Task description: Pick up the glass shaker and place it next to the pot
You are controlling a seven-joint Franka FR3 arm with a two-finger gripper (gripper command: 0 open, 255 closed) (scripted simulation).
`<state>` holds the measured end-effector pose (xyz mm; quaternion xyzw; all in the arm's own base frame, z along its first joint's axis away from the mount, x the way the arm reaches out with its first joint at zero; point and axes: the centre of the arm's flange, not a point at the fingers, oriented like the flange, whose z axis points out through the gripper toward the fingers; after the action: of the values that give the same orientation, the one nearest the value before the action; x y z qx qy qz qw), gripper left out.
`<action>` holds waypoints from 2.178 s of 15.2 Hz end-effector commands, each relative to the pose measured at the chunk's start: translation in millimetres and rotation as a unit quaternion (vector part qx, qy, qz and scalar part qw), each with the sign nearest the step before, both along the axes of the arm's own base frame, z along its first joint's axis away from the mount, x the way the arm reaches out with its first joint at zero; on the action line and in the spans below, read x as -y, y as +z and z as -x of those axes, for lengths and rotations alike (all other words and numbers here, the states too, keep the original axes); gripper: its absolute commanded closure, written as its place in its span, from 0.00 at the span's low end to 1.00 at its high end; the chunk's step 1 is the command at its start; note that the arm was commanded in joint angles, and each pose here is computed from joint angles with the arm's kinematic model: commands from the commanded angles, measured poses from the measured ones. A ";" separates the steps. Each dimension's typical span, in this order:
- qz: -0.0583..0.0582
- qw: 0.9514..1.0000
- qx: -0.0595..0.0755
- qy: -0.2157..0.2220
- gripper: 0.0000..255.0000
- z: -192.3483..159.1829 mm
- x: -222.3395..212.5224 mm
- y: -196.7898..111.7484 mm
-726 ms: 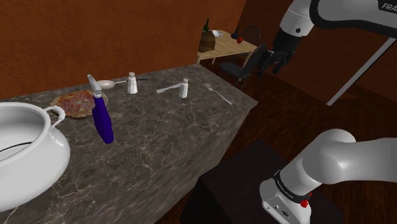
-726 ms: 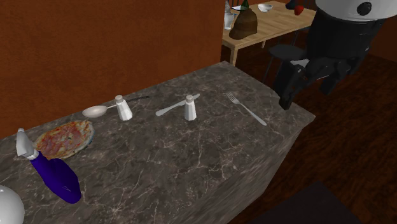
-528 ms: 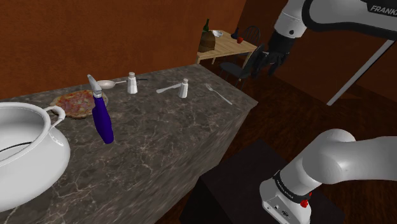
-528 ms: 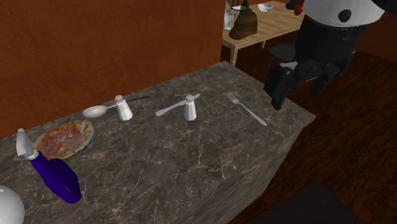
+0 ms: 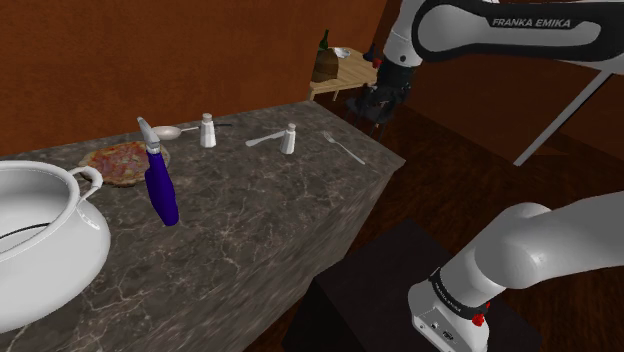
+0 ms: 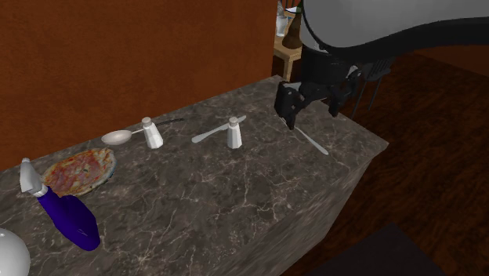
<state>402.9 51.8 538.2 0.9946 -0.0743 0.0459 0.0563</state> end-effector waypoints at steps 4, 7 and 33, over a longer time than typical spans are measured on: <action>-0.002 1.000 0.007 -0.012 0.00 -55.5 -17.7 -34.8; -0.002 1.000 0.010 -0.020 0.00 -88.4 -27.6 -53.1; -0.006 0.998 0.027 -0.055 0.00 -256.6 -64.1 -177.6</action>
<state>659.4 115.9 361.0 0.9877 -0.1306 0.0694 0.0513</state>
